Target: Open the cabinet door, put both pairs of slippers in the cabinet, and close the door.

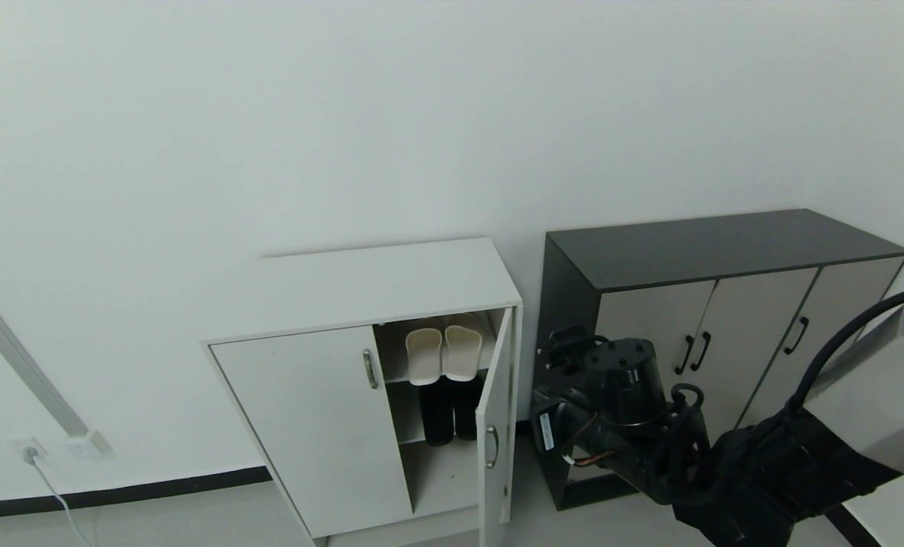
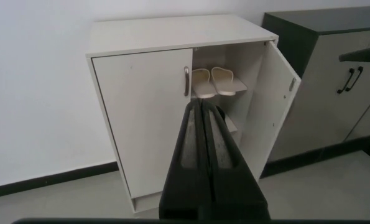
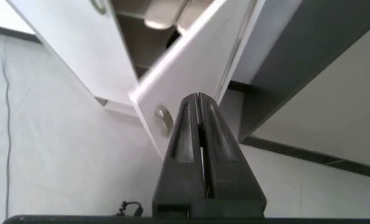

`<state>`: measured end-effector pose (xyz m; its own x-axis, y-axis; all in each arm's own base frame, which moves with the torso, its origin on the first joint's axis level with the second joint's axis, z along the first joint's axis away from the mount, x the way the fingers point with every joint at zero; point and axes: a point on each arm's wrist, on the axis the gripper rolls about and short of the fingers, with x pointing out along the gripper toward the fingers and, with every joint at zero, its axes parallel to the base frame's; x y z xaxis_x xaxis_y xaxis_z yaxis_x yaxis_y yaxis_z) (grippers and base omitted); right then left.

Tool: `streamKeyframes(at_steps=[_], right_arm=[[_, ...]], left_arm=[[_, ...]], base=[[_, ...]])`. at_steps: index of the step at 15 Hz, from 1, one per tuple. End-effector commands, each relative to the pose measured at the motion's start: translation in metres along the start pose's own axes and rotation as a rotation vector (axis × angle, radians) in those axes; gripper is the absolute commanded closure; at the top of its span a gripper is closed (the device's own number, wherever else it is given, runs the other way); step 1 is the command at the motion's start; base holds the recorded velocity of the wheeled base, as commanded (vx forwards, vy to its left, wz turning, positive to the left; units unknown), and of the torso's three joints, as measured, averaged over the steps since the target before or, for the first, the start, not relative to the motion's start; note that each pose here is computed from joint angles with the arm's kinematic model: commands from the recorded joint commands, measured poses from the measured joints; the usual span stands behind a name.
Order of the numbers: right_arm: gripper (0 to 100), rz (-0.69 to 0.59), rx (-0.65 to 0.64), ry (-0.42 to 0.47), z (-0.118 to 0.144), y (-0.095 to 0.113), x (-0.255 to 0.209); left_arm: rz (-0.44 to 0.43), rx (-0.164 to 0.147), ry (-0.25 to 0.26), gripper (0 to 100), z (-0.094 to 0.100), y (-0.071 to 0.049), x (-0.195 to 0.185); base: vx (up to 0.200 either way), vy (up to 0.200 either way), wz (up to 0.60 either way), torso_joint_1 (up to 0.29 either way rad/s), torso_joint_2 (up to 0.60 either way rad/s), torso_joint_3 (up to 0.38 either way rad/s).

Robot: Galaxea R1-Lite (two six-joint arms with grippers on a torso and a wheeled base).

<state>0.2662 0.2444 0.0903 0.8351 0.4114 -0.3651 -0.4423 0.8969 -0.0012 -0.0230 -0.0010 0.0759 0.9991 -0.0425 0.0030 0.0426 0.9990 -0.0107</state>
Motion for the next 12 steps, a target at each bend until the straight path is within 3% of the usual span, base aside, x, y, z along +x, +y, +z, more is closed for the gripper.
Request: streamKeyframes(at_steps=[1, 6, 12], right_arm=[[100, 0.009, -0.003, 0.003, -0.0012, 0.0028, -0.0031], [100, 0.041, -0.004, 0.007, -0.0024, 0.0051, -0.0045], [100, 0.074, 0.0, 0.008, -0.0064, 0.0017, -0.0058]], left_arm=[[0.0, 0.0, 0.001, 100, 0.0, 0.0, 0.0001], [0.0, 0.0, 0.001, 100, 0.0, 0.0, 0.0001], [0.001, 0.0, 0.001, 100, 0.0, 0.0, 0.0001]], base=[[0.0, 0.0, 0.0, 0.0, 0.0, 0.0], [0.0, 0.0, 0.6, 0.001, 0.0, 0.001], [0.0, 0.0, 0.0, 0.0, 0.0, 0.0]])
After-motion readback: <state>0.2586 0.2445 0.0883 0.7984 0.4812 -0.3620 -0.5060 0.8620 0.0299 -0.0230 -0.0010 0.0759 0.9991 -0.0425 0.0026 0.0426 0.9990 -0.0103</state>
